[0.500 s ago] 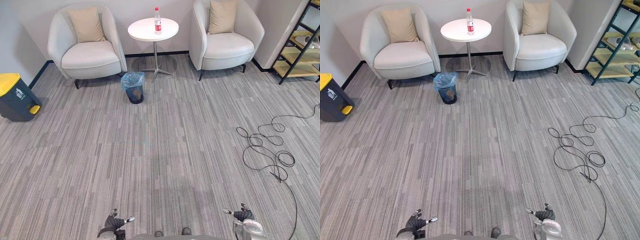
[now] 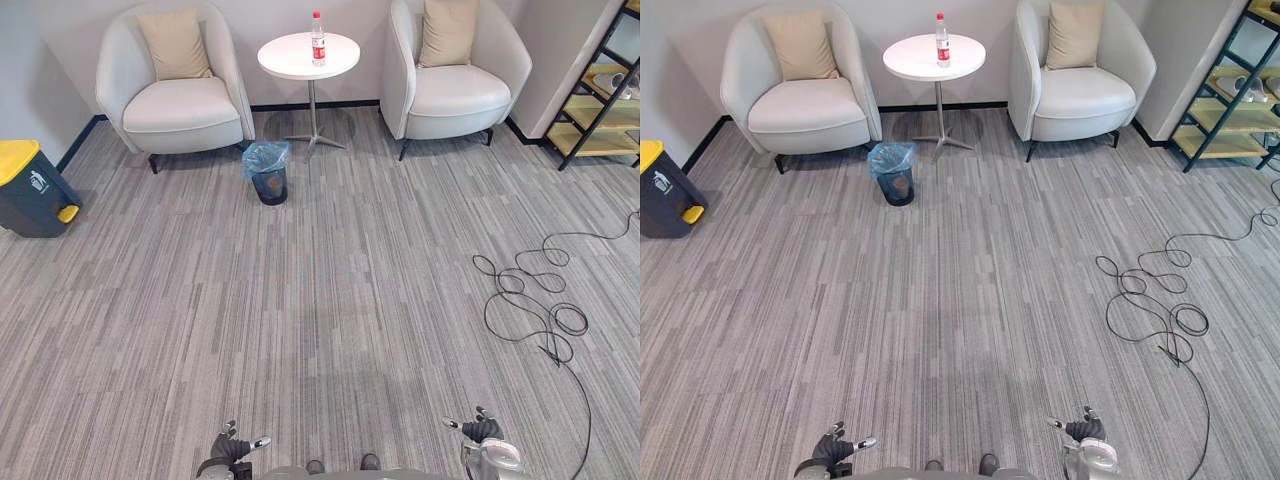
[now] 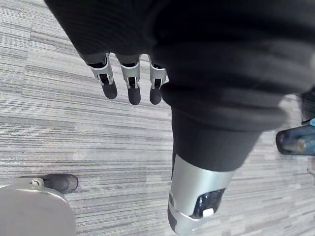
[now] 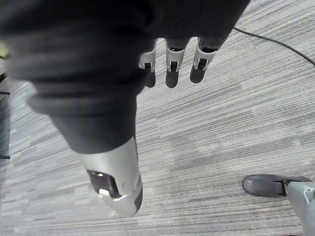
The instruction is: Gather rubbish on tea table into small bin, then transfer packed bag to large trash can.
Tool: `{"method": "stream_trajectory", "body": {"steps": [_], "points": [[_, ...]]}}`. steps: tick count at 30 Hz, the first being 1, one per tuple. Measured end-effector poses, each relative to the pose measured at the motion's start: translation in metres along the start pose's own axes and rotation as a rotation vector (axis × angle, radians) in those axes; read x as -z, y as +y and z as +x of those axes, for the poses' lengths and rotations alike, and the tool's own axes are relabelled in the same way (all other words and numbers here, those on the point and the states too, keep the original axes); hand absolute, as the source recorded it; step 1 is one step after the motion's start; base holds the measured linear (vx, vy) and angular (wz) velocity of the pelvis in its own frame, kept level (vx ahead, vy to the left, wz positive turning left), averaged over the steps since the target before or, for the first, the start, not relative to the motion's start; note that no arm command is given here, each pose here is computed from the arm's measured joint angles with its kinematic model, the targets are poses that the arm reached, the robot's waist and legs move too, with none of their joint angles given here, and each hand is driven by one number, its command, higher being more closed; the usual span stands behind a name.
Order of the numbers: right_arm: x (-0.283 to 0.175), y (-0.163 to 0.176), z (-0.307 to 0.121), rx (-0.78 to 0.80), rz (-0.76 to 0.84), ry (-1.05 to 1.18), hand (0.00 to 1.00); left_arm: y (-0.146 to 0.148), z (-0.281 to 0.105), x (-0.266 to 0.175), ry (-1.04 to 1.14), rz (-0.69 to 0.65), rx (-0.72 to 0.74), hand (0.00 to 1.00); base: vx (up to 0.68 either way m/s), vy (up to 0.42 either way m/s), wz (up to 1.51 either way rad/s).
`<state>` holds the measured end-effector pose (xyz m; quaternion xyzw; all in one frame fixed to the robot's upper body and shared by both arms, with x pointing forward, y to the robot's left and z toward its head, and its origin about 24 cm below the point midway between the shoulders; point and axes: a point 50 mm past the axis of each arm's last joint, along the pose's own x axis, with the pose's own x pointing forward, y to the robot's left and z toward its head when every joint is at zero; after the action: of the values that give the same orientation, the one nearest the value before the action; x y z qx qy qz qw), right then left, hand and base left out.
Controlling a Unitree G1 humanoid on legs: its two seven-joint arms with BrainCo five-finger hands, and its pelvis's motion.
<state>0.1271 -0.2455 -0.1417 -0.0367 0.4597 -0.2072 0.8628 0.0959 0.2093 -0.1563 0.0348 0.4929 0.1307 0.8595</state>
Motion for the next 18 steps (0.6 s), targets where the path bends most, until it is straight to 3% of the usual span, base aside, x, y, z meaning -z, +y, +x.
{"method": "stream_trajectory", "body": {"steps": [18], "points": [[-0.011,0.0,0.001,-0.043,-0.159,-0.053,0.0,0.016,0.001,-0.003,-0.008,0.023,-0.035,0.0,0.0,0.002,-0.03]]}}
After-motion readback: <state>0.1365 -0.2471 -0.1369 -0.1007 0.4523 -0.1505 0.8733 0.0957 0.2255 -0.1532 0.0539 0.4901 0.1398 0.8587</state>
